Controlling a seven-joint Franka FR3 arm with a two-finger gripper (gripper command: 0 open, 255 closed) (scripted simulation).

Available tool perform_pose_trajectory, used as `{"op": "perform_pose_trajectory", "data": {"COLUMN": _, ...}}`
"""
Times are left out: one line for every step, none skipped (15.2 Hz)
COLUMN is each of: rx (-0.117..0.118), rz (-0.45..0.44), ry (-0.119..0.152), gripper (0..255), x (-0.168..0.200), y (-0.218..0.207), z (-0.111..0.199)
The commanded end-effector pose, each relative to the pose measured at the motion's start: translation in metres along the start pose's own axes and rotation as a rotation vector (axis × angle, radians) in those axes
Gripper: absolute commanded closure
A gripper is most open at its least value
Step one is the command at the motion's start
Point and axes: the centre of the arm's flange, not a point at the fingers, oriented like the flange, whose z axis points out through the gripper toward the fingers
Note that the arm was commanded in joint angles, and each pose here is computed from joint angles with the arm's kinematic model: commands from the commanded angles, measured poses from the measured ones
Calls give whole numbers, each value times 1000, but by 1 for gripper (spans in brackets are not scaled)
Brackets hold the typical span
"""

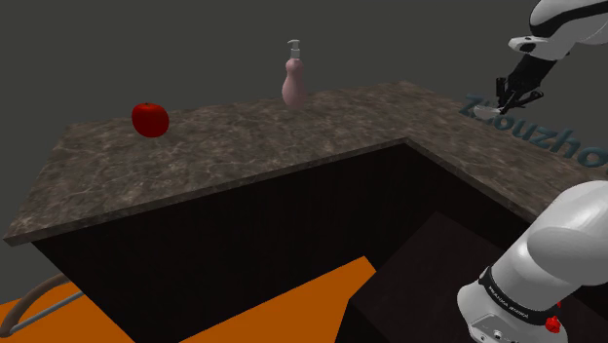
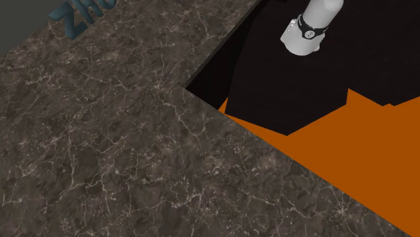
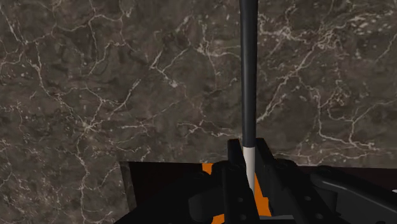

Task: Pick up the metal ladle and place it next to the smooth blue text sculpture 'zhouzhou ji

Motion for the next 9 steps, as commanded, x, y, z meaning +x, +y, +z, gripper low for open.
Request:
{"op": "perform_pose_trajectory", "data": {"rx": 0, "rz": -1, "ry": 0, "gripper": 255, "x": -18, "y": -20, "z": -3}}
{"op": "perform_pose_trajectory", "data": {"rx": 0, "rz": -1, "ry": 0, "gripper": 255, "x": -25, "y": -28, "z": -4}}
{"op": "perform_pose_trajectory", "data": {"rx": 0, "rz": -1, "ry": 0, "gripper": 255, "x": -25, "y": -28, "z": 1}}
{"op": "perform_pose_trajectory", "data": {"rx": 0, "rz": -1, "ry": 0, "gripper": 255, "x": -25, "y": -29, "z": 7}}
{"op": "perform_pose_trajectory", "data": {"rx": 0, "rz": -1, "ry": 0, "gripper": 255, "x": -25, "y": -29, "z": 12}}
{"op": "perform_pose_trajectory", "data": {"rx": 0, "rz": -1, "ry": 0, "gripper": 255, "x": -26, "y": -30, "z": 17}}
{"op": "perform_pose_trajectory", "data": {"rx": 0, "rz": -1, "ry": 0, "gripper": 255, "x": -26, "y": -31, "z": 22}}
{"op": "perform_pose_trajectory", "data": {"rx": 0, "rz": -1, "ry": 0, "gripper": 255, "x": -26, "y": -31, "z": 28}}
{"op": "perform_pose_trajectory", "data": {"rx": 0, "rz": -1, "ry": 0, "gripper": 255, "x": -26, "y": -32, "z": 33}}
